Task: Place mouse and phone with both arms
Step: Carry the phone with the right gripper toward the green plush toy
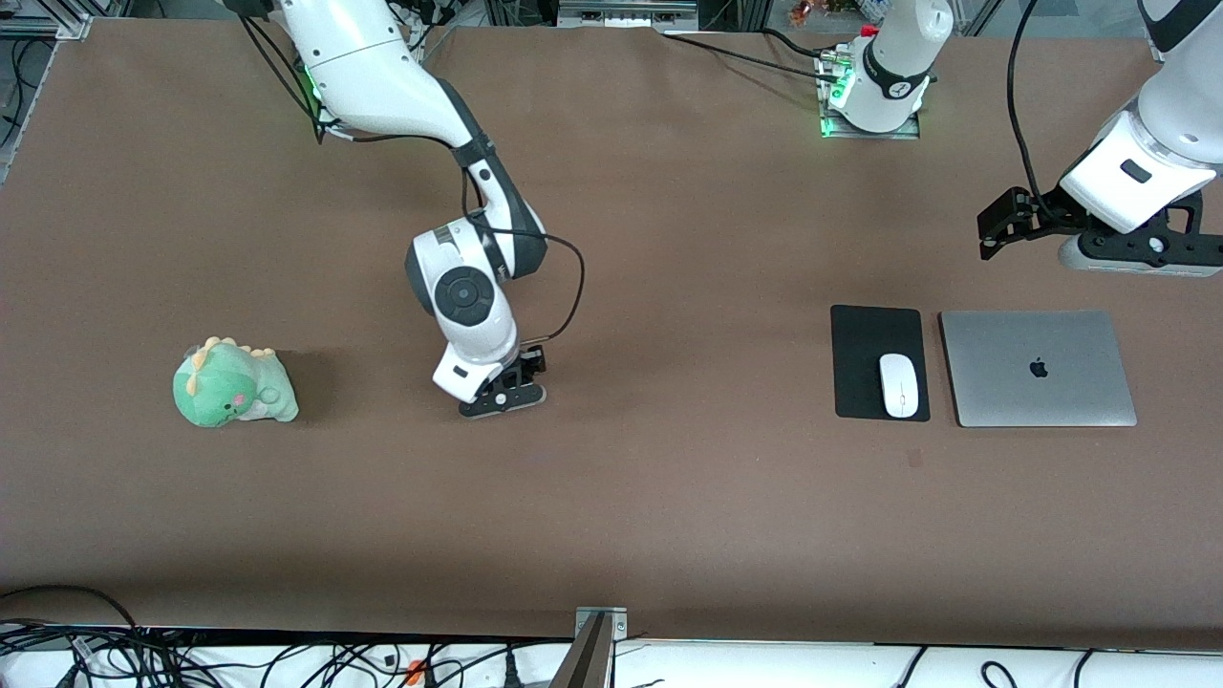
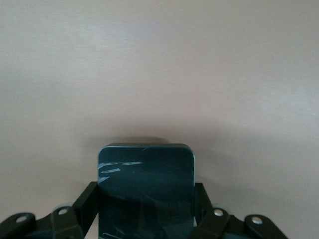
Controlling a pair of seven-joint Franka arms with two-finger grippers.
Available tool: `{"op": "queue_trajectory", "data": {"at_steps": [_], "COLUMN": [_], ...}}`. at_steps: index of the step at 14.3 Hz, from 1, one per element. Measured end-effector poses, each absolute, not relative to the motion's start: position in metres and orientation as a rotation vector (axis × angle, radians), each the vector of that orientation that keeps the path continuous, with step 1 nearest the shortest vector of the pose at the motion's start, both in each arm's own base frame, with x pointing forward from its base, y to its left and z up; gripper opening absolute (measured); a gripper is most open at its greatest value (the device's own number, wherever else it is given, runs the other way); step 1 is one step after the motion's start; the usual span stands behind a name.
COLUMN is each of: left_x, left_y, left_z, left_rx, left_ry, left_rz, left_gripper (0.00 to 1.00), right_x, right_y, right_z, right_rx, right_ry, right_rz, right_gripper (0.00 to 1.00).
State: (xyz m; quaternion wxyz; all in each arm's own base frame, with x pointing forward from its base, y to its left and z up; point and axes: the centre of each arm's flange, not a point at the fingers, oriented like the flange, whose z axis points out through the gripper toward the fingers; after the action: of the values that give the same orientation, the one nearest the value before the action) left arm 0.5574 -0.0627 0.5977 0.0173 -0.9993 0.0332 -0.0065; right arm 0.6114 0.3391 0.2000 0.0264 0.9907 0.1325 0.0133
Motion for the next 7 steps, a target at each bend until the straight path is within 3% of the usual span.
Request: {"op": "queue_trajectory", "data": {"at_steps": [4, 7], "left_x": [0.557, 0.557], "left_y": [-0.062, -0.063], "left_z": [0.598, 0.598], "left_rx": [-3.105, -3.105], "left_ry": [0.102, 0.103], "left_rz": [-0.023, -0.023], "left_gripper": [1.00, 1.00], "right_x": [0.634, 0.634], "right_y": [0.268, 0.213], "right_z": [0.207, 0.226], "right_rx": [3.054, 3.068], "right_ry": [0.427, 0.322], "right_rz": [-0.017, -0.072], "right_gripper": [0.79, 0.79]}}
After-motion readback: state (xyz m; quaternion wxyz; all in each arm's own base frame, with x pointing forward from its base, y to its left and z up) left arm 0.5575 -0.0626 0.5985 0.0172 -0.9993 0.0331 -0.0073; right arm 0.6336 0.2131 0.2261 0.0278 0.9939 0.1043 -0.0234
